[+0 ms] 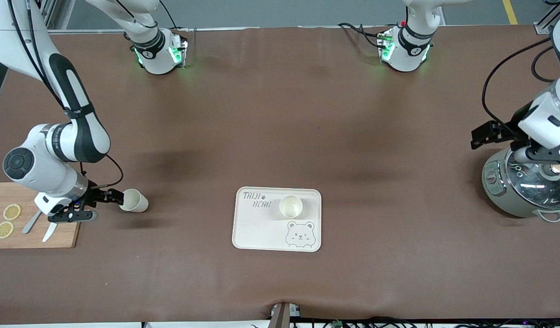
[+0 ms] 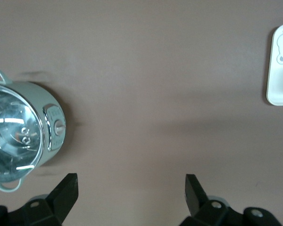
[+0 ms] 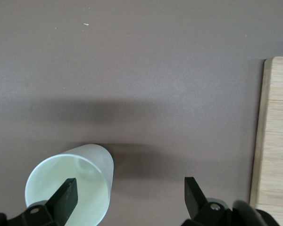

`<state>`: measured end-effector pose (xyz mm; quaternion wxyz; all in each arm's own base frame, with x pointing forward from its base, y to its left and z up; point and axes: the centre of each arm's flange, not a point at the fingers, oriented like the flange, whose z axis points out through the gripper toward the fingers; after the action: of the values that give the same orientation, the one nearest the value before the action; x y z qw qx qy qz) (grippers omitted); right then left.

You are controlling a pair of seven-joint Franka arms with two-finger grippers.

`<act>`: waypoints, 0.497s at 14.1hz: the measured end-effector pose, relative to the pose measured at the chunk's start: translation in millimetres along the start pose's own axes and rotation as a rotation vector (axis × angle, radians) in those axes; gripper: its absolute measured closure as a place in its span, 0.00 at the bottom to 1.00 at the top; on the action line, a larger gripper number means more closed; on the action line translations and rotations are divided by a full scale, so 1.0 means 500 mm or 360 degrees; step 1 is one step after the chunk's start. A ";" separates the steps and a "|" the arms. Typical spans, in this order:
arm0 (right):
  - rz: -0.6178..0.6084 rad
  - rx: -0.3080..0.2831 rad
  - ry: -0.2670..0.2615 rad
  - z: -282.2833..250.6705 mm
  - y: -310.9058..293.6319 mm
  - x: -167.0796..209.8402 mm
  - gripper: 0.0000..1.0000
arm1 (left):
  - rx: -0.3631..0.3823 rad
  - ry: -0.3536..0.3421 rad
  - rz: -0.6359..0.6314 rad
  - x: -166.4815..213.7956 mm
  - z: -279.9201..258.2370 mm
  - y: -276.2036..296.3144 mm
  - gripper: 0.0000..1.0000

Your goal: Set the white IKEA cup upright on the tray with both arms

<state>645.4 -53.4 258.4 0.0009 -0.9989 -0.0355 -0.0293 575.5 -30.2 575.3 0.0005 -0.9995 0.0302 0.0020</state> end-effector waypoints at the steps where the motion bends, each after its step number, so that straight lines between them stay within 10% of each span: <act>1: 0.0001 0.0002 -0.0003 0.008 0.000 -0.001 0.00 | -0.0001 0.0003 -0.0005 -0.015 -0.007 -0.001 0.00; 7: -0.0017 0.0000 -0.0044 0.055 0.000 -0.008 0.00 | -0.0065 0.0050 -0.0017 -0.052 -0.041 -0.050 0.00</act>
<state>643.2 -53.5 230.8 0.0002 -0.9990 -0.0409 -0.0156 551.2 -3.7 595.7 -0.0202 -0.9994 0.0249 -0.0129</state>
